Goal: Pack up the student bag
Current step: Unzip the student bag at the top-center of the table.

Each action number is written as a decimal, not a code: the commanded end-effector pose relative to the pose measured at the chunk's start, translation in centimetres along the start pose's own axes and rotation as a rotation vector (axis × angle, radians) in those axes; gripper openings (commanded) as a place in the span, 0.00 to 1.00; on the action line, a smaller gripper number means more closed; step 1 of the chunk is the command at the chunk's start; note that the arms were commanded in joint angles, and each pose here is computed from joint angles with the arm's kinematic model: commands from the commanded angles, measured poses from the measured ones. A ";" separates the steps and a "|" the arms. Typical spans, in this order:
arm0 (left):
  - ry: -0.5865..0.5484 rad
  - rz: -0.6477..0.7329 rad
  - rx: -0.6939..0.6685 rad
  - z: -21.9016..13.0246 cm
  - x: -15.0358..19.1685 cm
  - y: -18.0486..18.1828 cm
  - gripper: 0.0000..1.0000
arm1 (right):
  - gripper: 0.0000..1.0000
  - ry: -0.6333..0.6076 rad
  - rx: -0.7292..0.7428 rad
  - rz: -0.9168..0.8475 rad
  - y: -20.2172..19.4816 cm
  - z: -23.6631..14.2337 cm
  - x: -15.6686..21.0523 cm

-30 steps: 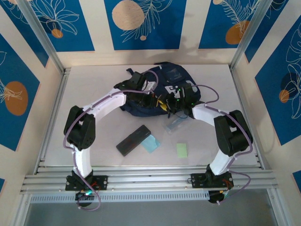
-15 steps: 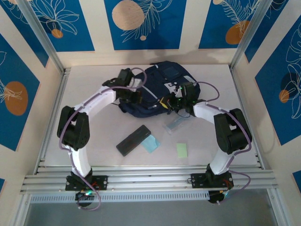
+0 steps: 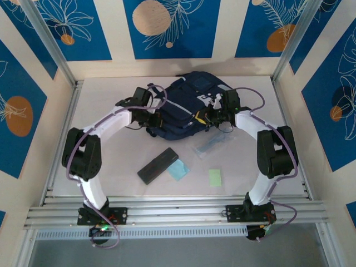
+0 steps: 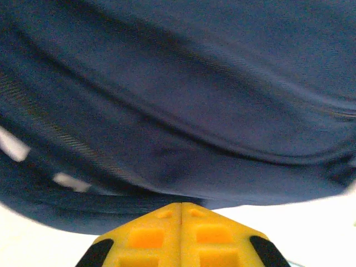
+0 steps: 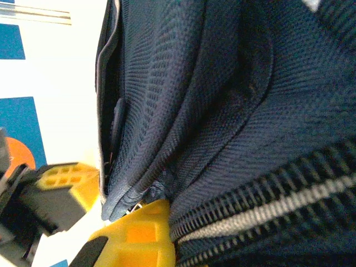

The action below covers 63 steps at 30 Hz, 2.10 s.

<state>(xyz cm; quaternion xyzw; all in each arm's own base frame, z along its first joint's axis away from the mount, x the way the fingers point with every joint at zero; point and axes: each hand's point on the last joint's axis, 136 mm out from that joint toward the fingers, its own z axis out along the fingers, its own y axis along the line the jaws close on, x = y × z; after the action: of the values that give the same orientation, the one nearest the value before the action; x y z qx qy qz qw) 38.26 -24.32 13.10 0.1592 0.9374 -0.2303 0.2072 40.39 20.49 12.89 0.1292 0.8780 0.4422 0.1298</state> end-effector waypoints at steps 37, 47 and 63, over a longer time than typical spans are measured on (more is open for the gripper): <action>0.042 0.039 0.240 6.7 -0.8 -10.6 0.41 | 0.00 -0.013 -0.151 -0.012 4.6 1.1 -0.5; -0.040 0.131 0.029 9.2 -2.1 -8.1 0.36 | 0.00 -0.010 -0.173 -0.010 5.1 1.1 -0.4; -0.020 0.100 0.013 5.2 -3.2 -5.6 0.00 | 0.00 -0.026 -0.067 -0.045 2.4 0.4 -0.1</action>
<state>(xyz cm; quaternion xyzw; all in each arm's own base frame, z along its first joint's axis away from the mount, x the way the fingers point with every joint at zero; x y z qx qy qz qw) 37.87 -35.59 10.42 0.2185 0.9168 -0.2748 0.1904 42.01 21.39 12.68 0.1567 0.8662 0.4505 0.1490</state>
